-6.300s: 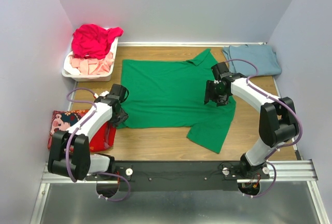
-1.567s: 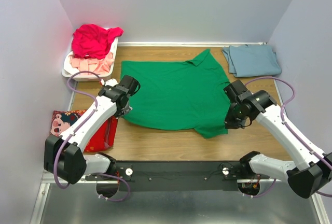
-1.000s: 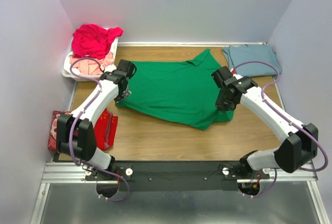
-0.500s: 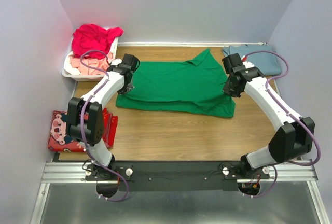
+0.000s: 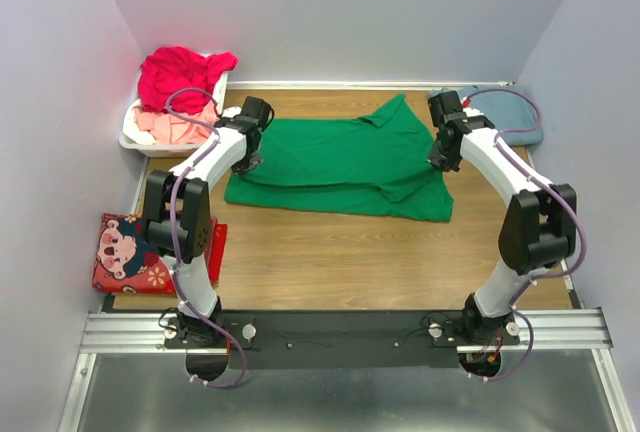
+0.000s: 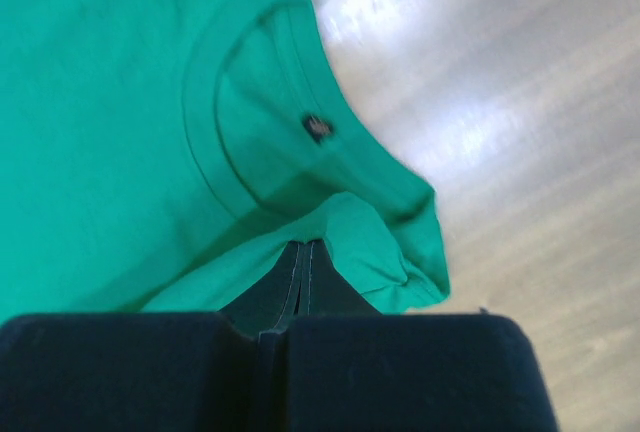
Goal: Fold and stack the t-shirts
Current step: Fold the tshirt
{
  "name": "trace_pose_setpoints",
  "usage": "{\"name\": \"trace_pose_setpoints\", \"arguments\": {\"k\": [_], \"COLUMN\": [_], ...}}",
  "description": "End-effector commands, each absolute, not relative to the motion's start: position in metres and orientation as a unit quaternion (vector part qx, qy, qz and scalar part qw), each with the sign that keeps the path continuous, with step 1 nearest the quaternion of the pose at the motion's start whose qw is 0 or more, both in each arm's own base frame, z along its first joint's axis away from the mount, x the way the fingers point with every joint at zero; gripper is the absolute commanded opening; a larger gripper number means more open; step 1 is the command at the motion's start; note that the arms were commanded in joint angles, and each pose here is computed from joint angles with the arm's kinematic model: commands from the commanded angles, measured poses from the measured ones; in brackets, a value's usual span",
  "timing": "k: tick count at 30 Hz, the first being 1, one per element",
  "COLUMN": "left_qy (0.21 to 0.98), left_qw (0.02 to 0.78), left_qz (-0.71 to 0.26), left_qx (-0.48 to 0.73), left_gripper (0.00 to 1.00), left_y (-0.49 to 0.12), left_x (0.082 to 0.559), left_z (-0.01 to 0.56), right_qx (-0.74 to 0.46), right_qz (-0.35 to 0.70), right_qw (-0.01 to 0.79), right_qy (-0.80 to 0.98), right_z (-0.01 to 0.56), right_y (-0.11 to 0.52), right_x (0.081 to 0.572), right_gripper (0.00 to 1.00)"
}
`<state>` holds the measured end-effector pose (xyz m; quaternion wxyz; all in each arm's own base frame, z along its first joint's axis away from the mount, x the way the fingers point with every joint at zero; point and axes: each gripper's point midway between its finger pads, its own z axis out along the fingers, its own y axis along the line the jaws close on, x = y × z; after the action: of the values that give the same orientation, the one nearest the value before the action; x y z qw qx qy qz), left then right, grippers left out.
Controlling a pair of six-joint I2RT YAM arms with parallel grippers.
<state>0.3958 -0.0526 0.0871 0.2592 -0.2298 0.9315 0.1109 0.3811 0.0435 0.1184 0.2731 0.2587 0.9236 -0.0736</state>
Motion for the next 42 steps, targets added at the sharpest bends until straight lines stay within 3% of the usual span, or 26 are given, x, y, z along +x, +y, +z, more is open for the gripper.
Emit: {"name": "trace_pose_setpoints", "arguments": {"k": [1,12,15,19,23,26,31,42], "left_qy": [0.925,0.920,0.915,0.900,0.901,0.901,0.902,0.914], "left_qw": [0.274,0.264,0.270,0.309,0.320,0.322,0.321,0.308], "left_qz": [0.119,0.142,0.143,0.133,0.123,0.125,0.130,0.109], "left_qx": [-0.235,-0.252,-0.265,-0.276,-0.267,-0.261,-0.258,-0.240], "left_gripper": [0.00,0.00,0.09,0.23,0.36,0.42,0.43,0.43], "left_y": [-0.047,-0.034,-0.027,-0.028,-0.033,-0.032,-0.028,-0.031], "left_x": [0.414,0.431,0.451,0.497,0.522,0.524,0.512,0.456], "left_z": [0.090,0.065,0.061,0.083,0.090,0.095,0.097,0.102], "right_qx": [0.256,0.238,0.234,0.229,0.228,0.223,0.216,0.187], "right_qz": [-0.060,-0.050,-0.044,-0.033,-0.020,-0.018,-0.009,0.037], "right_qw": [0.295,0.274,0.272,0.264,0.281,0.299,0.316,0.282], "right_qy": [0.919,0.930,0.932,0.936,0.932,0.928,0.924,0.940], "right_z": [0.114,0.083,0.075,0.061,0.068,0.081,0.105,0.113], "right_y": [0.044,0.051,0.052,0.055,0.056,0.056,0.056,0.078], "right_x": [0.420,0.452,0.469,0.491,0.512,0.523,0.520,0.460], "right_gripper": [0.01,0.01,0.03,0.40,0.59,0.61,0.61,0.59]}}
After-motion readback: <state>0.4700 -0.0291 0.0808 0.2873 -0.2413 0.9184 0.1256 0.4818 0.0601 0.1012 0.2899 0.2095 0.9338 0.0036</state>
